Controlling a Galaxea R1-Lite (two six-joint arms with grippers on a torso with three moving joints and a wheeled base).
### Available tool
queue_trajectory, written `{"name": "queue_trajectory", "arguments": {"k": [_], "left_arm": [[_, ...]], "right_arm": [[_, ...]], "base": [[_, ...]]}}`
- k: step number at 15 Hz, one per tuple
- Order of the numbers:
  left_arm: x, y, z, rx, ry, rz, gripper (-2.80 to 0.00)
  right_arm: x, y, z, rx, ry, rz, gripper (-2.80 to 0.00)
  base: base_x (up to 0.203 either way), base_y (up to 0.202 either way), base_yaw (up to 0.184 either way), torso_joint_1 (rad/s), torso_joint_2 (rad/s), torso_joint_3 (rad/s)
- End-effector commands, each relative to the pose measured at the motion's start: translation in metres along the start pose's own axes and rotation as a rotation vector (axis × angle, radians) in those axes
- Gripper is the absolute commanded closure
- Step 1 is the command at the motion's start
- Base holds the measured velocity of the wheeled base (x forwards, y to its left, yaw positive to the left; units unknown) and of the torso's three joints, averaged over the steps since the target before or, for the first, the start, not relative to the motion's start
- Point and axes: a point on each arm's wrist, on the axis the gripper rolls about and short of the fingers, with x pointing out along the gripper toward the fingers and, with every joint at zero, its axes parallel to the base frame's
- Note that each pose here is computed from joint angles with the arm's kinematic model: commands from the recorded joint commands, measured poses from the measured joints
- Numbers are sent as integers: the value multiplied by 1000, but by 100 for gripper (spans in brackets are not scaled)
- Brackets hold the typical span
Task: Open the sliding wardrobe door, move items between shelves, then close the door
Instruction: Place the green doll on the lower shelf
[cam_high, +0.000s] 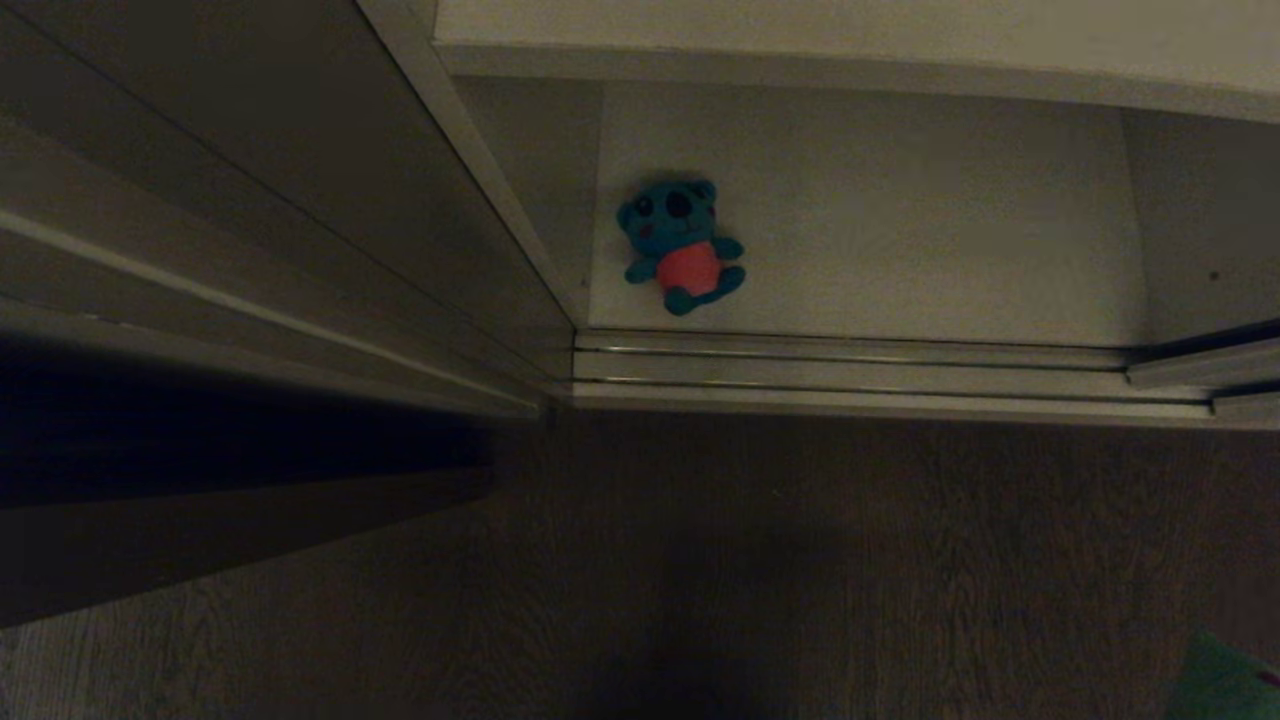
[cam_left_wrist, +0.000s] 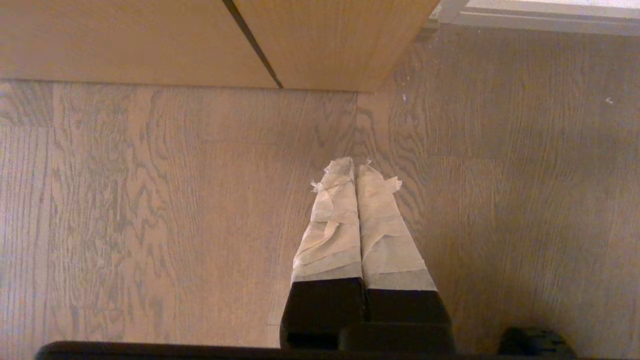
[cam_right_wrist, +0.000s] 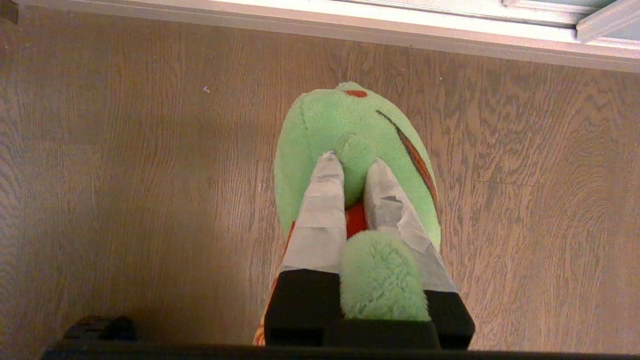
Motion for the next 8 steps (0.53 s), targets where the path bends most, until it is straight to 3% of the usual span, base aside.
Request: {"name": "queue_trajectory", "arguments": {"k": [1,8], "left_arm": [[0,0,0,0,0,0,0],[0,0,0,0,0,0,0]], "right_arm": [[0,0,0,-2,-1,1,0],[0,0,0,-2,0,1,0]], "base": [[0,0,0,0,0,0],[0,0,0,0,0,0]]}}
